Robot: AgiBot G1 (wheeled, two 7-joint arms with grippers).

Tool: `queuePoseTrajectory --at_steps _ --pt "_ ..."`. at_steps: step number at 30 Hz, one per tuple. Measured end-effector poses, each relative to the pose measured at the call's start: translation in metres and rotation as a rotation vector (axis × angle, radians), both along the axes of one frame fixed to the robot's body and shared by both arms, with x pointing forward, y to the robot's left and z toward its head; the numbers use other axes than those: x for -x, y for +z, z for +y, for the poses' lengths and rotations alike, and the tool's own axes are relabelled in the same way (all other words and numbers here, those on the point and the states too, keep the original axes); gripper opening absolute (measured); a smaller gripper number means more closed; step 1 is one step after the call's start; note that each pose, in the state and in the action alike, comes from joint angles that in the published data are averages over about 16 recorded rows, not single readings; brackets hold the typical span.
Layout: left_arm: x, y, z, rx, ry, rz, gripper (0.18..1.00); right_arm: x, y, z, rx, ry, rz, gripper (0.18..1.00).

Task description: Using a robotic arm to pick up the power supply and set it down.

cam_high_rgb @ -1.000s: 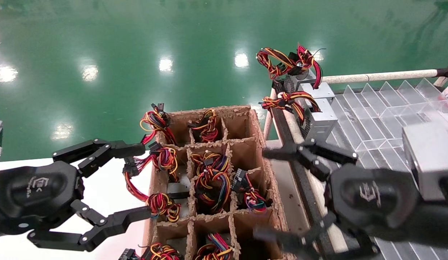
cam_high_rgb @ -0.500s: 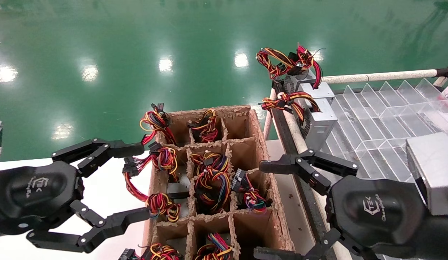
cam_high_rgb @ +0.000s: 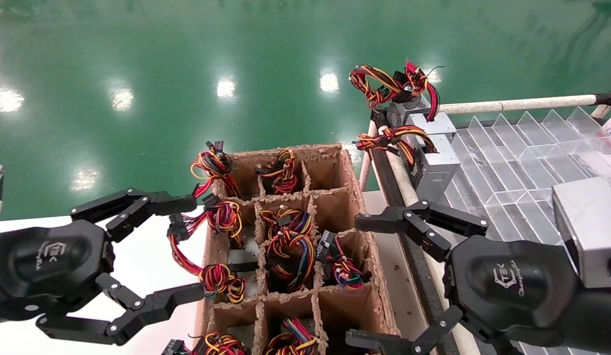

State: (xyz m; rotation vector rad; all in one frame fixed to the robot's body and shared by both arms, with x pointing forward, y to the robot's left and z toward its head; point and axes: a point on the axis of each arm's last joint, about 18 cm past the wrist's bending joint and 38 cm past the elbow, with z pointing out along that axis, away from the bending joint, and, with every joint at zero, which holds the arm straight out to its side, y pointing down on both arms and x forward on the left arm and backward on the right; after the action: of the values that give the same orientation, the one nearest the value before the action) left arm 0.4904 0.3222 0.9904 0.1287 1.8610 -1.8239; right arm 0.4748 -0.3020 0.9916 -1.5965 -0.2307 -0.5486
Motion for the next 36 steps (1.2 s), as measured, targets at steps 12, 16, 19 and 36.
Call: queuePoseTrajectory --at_steps 12,16,19,36 --pt "0.0 0.0 0.0 0.0 0.0 0.0 1.001 -0.0007 0.0005 -0.0002 -0.002 -0.003 -0.002 1.0" --pt "0.0 0.0 0.0 0.0 0.0 0.0 1.001 -0.0008 0.0006 -0.0002 -0.002 -0.004 -0.003 1.0" --pt "0.0 0.0 0.0 0.0 0.0 0.0 1.001 -0.0009 0.0007 -0.0002 -0.002 -0.004 -0.003 1.0" --pt "0.0 0.0 0.0 0.0 0.0 0.0 1.001 -0.0011 0.0008 -0.0003 -0.002 -0.005 -0.004 1.0"
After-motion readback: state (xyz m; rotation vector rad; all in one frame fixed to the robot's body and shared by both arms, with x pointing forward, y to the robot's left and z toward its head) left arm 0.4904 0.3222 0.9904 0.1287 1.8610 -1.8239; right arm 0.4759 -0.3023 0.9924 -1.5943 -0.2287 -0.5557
